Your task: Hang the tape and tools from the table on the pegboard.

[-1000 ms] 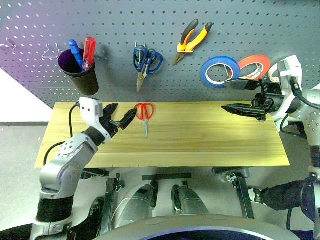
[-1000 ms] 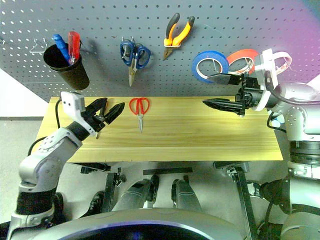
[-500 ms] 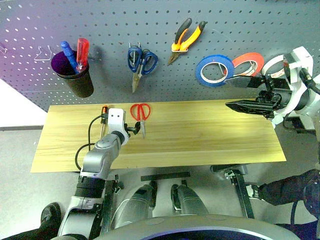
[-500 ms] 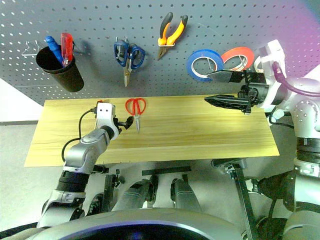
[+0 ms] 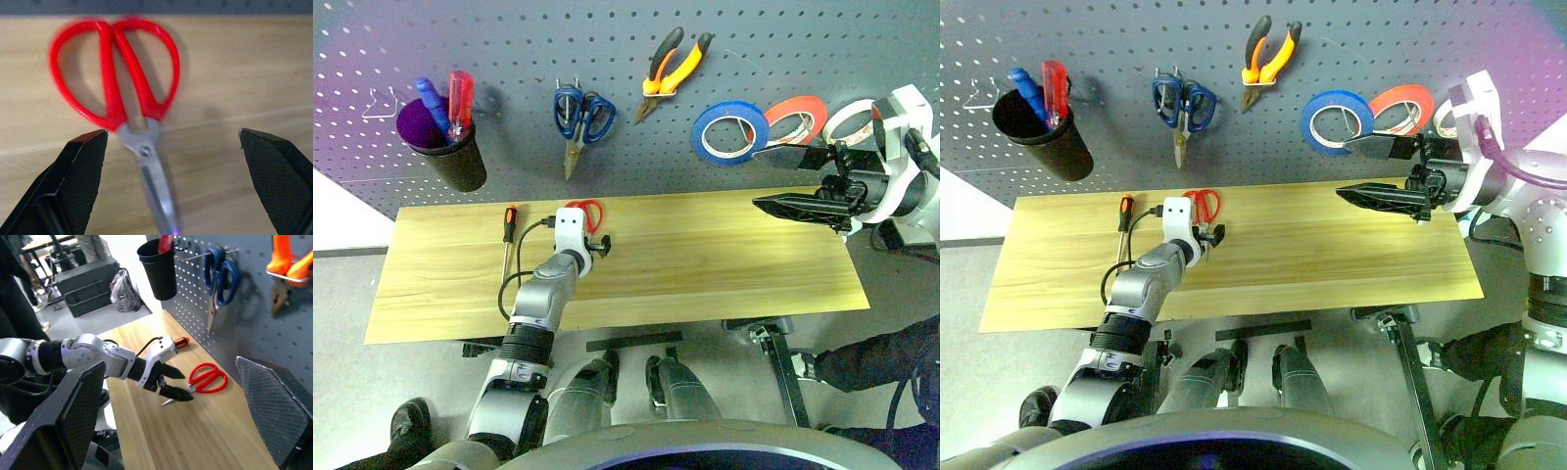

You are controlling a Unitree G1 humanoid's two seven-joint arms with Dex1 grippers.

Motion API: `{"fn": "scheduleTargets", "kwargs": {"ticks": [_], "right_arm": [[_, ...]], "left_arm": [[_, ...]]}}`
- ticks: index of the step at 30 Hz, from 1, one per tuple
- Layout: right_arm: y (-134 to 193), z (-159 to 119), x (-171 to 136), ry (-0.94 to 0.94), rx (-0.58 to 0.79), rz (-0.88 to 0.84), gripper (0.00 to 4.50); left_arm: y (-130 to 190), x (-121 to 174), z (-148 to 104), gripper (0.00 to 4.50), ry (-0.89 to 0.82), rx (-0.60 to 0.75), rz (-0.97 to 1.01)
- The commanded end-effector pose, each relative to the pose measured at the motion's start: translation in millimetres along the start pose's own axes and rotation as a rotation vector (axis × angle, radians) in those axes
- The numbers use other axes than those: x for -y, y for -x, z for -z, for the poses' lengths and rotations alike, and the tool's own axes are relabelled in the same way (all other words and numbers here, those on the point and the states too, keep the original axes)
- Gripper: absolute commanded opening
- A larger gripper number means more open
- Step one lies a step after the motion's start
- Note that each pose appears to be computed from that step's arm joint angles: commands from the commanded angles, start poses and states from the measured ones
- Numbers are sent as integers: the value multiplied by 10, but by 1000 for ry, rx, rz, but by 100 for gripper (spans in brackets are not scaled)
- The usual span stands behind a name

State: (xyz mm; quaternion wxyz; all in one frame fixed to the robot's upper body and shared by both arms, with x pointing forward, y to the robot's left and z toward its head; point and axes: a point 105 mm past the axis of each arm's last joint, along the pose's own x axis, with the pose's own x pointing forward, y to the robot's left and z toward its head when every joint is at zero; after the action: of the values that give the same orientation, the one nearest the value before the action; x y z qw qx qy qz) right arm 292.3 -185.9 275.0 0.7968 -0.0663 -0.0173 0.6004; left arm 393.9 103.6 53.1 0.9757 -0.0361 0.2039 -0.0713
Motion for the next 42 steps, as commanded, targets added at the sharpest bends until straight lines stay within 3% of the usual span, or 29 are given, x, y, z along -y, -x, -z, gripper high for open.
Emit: {"fn": "scheduleTargets", "kwargs": {"ticks": [1,14,33,42], "right_arm": [[57,-170,-61,67,31,-22,447],[103,-118,-30,86,-6,-22,447],[67,-119,-85,114,-15,-50,447],[55,-114,-216,65,-8,-158,447]], "left_arm": [[11,-45,-30,450,-37,-7,-70],[-88,37,7,450,-12,-45,-77],[-138,44,269,450,46,-178,-132],[-138,26,290,450,61,-189,-141]]}}
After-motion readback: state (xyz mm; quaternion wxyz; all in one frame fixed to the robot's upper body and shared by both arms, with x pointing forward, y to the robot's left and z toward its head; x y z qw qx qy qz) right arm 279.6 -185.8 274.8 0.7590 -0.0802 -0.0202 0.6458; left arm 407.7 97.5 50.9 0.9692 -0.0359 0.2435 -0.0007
